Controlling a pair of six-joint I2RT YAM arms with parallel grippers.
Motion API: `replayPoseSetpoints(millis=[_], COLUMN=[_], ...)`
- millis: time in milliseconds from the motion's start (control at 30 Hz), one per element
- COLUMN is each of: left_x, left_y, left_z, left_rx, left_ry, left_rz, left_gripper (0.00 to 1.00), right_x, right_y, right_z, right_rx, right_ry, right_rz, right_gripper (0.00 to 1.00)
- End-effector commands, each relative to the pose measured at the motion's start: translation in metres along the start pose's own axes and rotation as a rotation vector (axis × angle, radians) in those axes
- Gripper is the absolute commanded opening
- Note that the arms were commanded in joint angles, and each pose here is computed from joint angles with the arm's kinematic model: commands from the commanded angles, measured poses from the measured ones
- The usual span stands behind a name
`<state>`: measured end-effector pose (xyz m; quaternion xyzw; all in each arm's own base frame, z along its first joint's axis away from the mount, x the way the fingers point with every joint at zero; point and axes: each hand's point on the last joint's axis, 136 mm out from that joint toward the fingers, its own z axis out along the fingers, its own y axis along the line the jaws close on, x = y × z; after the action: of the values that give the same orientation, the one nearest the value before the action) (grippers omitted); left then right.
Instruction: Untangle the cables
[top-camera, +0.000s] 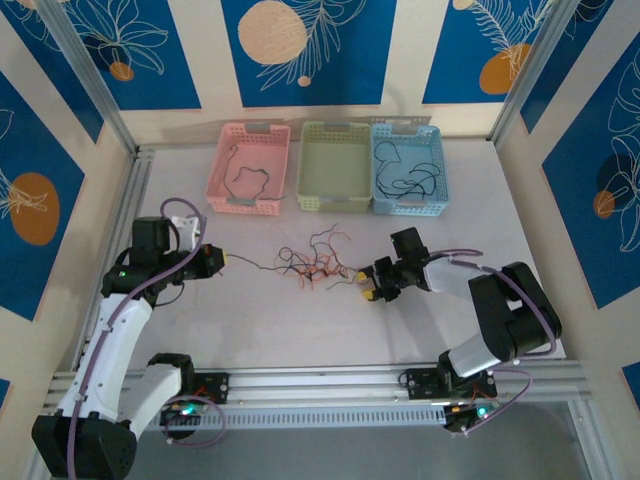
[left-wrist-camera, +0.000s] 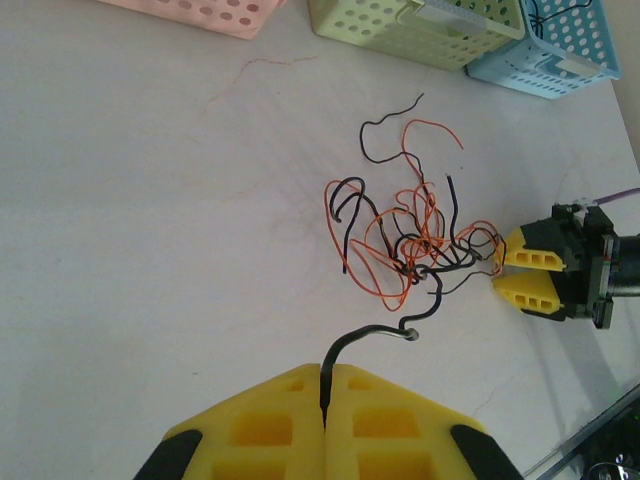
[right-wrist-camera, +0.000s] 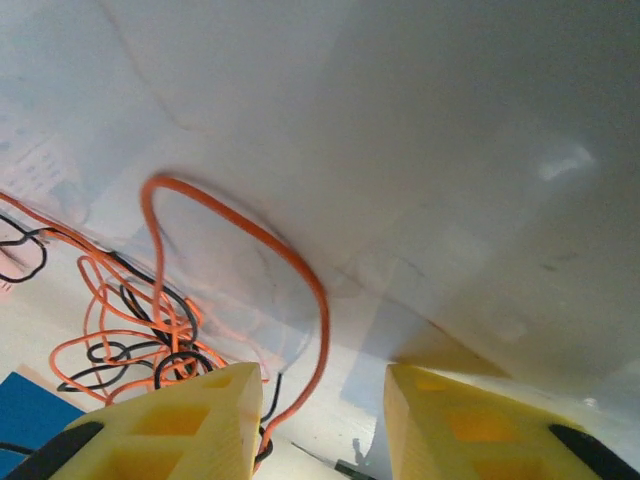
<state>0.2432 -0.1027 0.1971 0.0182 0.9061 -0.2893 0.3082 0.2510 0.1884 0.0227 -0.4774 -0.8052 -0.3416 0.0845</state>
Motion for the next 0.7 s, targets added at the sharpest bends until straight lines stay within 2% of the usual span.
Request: replayPoseSetpoints(millis=[0, 267, 367, 567, 667], left_x=[0.001, 0.001, 0.001, 0.001, 0.001], left_y=[-0.004, -0.004, -0.004, -0.003, -0.003], left_z=[-0.003, -0.002, -0.002, -0.003, -0.003], left_rx=[0.005, 0.007, 0.007, 0.006, -0.001], left_ry=[-0.002, 0.000, 0.000, -0.001, -0.003], left_rz=[0.012, 0.012, 0.010, 0.011, 0.011], left_gripper=[0.00, 0.00, 0.00, 0.00, 0.00], right_x=[-0.003, -0.006, -0.007, -0.013, -0.020], right_y=[0.003, 0.002, 0.001, 0.003, 0.012], right_z=[0.004, 0.014, 0.015, 0.006, -0.006], right_rx=[0.008, 0.036, 0.048, 0.025, -0.015], right_ry=[0.010, 0.015, 0.012, -0.030, -0.057], right_rz=[0.034, 0.034, 0.024, -0.011, -0.051], right_gripper=[0.37, 0.30, 0.23, 0.00, 0.00])
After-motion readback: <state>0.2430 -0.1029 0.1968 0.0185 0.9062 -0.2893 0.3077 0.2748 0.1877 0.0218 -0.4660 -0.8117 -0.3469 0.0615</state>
